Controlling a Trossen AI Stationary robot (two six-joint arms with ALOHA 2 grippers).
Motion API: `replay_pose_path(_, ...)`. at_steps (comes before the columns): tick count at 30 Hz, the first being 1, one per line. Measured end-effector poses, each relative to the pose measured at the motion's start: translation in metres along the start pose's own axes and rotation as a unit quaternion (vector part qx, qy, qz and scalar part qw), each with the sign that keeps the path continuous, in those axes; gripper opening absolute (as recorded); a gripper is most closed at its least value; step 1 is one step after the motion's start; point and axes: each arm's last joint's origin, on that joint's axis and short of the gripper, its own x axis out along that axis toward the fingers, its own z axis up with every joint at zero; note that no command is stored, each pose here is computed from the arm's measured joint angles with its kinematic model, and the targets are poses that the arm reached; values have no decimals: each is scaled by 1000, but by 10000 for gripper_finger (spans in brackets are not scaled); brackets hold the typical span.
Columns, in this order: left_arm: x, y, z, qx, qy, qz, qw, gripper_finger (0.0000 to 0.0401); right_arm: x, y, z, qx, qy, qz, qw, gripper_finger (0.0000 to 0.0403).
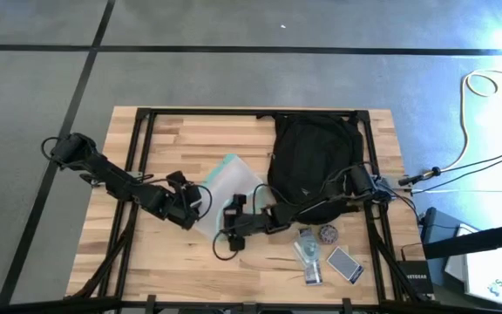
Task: Unpack backpack
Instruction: Remove the white charger adapter from the transparent zipper bag
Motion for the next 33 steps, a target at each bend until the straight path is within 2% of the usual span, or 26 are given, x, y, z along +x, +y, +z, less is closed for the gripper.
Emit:
replay_pose_path(2, 6, 1, -8, -9, 4, -7, 1000, 349, 1, -4, 1, 17, 8, -24, 1000, 314)
replay_pose_path(6, 16, 3, -21, -44, 2, -23, 999, 349, 2, -6, 2, 1, 12, -43, 999, 314)
replay_pose_path(10, 16, 1, -23, -57, -9, -34, 998, 349, 3, -12, -4, -25, 46, -32, 998, 314)
replay_pose_path(17, 17, 1, -21, -55, -17, -31, 998, 349, 9, -28, -11, 17, 90, -7, 996, 314)
replay_pose_path(23, 17, 1, -21, -54, -17, -31, 998, 349, 7, -25, -11, 27, 97, 10, 995, 314)
replay_pose_path(33, 17, 1, -20, -54, -18, -31, 998, 349, -8, -15, -16, 31, 162, 31, 986, 314)
